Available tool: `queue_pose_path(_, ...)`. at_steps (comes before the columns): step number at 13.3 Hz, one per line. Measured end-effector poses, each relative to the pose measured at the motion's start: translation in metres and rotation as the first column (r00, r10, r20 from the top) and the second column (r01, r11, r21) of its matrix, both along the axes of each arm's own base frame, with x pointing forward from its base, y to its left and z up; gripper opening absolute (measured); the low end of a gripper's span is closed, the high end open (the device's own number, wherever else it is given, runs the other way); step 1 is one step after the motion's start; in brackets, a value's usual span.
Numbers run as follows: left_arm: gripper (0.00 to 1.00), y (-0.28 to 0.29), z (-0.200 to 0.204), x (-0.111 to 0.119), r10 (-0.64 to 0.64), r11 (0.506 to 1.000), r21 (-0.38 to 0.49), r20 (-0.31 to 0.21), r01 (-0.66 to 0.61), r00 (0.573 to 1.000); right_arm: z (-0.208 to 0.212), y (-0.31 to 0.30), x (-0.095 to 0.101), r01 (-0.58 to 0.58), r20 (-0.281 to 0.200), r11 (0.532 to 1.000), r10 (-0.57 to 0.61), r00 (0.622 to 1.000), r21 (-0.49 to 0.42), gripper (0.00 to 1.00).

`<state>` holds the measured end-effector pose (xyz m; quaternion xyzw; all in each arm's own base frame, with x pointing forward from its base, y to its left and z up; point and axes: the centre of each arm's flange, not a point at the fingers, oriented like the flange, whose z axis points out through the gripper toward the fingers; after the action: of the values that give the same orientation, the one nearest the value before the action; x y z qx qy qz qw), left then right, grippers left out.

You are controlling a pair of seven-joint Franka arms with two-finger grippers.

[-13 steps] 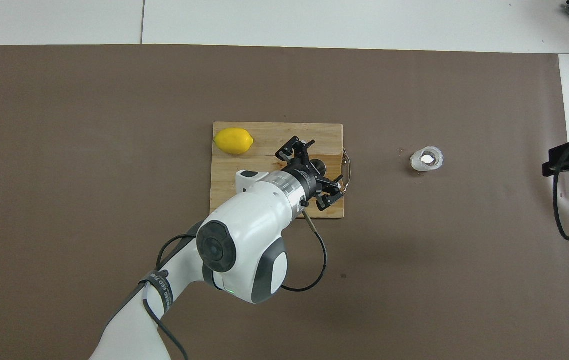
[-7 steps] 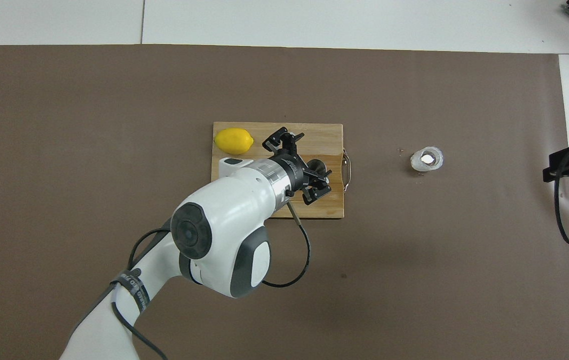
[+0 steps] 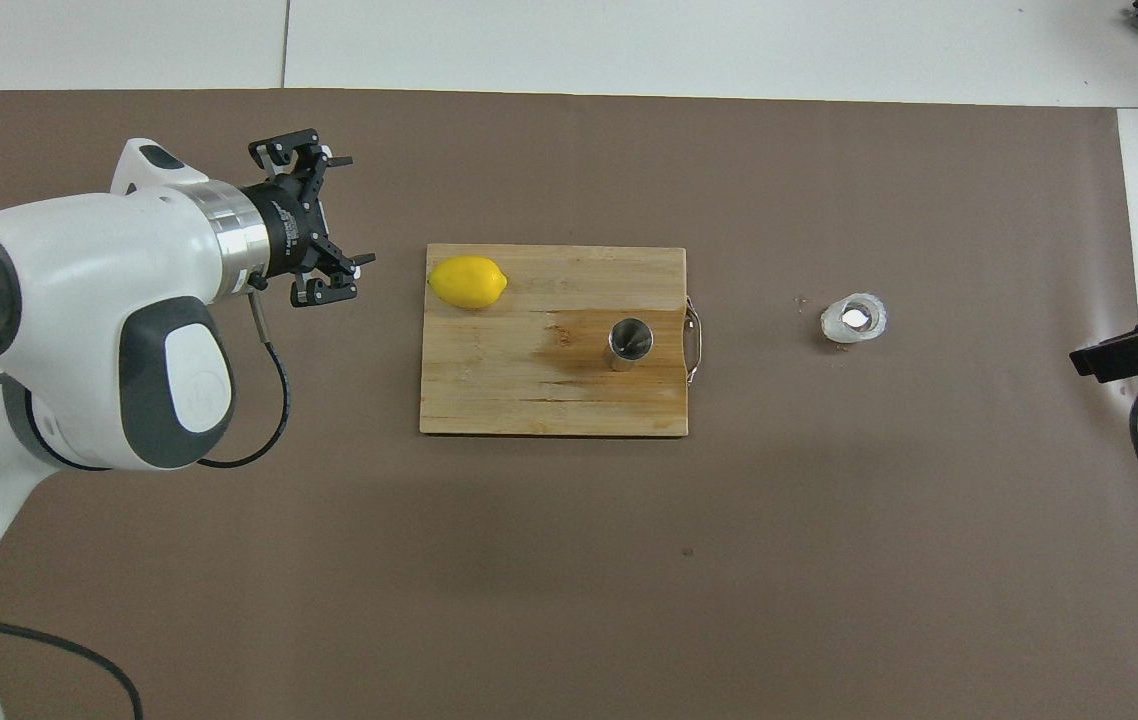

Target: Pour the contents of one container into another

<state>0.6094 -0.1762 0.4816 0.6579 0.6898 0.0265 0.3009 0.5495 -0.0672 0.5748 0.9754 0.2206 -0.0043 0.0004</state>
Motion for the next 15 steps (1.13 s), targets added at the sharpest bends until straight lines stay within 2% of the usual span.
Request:
queue_pose_path(2,1.00,0.042,0.000,0.010,0.030,0.999,0.021,0.007,-0.030,1.000,-0.040,-0.001,0.001,-0.142,0.031,0.990,0.141,0.989,0.024,1.00)
queue_pose_path(3,1.00,0.057,-0.001,0.012,0.004,0.999,0.048,0.006,-0.005,1.000,-0.061,-0.004,0.002,-0.210,0.055,0.977,0.208,0.977,0.036,1.00)
queue_pose_path(5,1.00,0.078,0.002,0.009,-0.173,0.970,0.169,-0.007,0.172,0.985,-0.108,-0.017,0.004,-0.360,0.113,0.929,0.350,0.930,0.085,1.00)
queue_pose_path(6,1.00,0.084,0.007,0.005,-0.287,0.926,0.247,-0.030,0.285,0.957,-0.132,-0.029,0.009,-0.431,0.171,0.894,0.410,0.896,0.120,1.00)
queue_pose_path(8,1.00,0.091,0.017,0.001,-0.468,0.801,0.383,-0.078,0.460,0.880,-0.172,-0.050,0.020,-0.535,0.287,0.828,0.478,0.830,0.166,1.00)
queue_pose_path(11,1.00,0.094,0.018,-0.002,-0.663,0.581,0.507,-0.160,0.637,0.731,-0.215,-0.050,0.029,-0.639,0.407,0.737,0.527,0.746,0.219,1.00)
queue_pose_path(13,1.00,0.097,0.016,-0.005,-0.775,0.394,0.543,-0.238,0.741,0.586,-0.234,-0.045,0.032,-0.693,0.477,0.682,0.542,0.692,0.231,1.00)
queue_pose_path(15,1.00,0.111,0.021,-0.010,-0.856,0.200,0.548,-0.305,0.812,0.417,-0.260,-0.038,0.032,-0.720,0.528,0.635,0.524,0.668,0.282,1.00)
